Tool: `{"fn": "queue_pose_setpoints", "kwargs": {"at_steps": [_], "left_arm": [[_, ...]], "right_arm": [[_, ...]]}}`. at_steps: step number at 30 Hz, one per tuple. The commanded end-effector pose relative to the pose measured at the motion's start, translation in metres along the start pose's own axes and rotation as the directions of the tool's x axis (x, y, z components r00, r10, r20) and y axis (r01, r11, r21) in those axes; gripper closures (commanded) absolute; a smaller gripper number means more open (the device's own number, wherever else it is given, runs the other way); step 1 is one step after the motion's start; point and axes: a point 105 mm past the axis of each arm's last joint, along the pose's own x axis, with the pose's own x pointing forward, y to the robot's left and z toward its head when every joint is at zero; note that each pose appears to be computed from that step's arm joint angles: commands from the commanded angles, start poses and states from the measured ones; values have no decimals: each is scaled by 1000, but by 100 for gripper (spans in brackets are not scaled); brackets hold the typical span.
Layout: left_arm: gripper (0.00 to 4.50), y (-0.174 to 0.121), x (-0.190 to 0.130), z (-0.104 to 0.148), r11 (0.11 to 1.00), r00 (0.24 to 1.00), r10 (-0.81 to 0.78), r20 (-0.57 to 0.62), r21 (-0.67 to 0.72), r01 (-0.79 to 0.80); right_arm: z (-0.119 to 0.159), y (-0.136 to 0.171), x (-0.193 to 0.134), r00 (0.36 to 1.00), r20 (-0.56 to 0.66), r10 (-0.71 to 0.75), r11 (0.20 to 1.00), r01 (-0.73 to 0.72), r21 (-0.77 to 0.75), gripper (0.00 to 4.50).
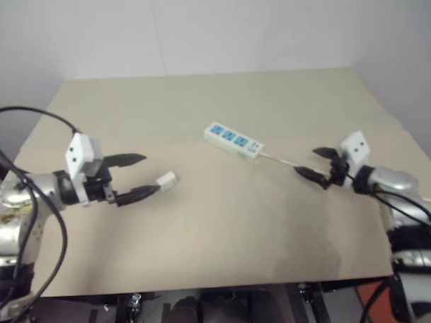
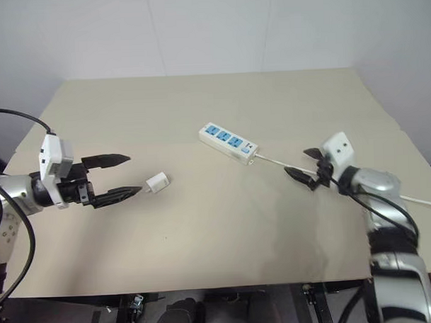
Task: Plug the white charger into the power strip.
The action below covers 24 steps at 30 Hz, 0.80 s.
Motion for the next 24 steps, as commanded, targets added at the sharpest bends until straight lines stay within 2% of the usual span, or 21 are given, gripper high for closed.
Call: {"fn": "queue_pose_setpoints", "kwargs": {"at_steps": [1, 6, 7, 9, 20, 21, 24], "left_arm": [[0, 0, 4, 10, 999, 1000, 7, 15, 53, -7], [0, -4, 10, 8, 998, 1000, 19, 16, 61, -20], [0, -5, 10, 7, 998, 1000, 19, 15, 61, -20], [0, -6, 12, 7, 998, 1000, 17, 16, 62, -18], [0, -7, 17, 7, 998, 1000, -3, 14, 62, 2], [0, -7, 17, 7, 998, 1000, -5, 13, 61, 5], [0, -7, 17, 6, 998, 1000, -10, 12, 58, 10]], "right_arm": [[-2, -6, 10, 1000, -15, -15, 1000, 15, -24, 4], [-21, 5, 29, 993, -110, 36, 999, -37, -3, 4], [-23, 7, 30, 991, -128, 49, 999, -48, 7, 20], [-27, 7, 32, 988, -149, 51, 998, -45, 43, 63], [-26, 6, 31, 989, -142, 51, 999, -52, 0, 434], [-27, 6, 31, 988, -143, 52, 999, -54, -7, 450], [-30, 8, 29, 987, -147, 58, 998, -63, -26, 450]]}}
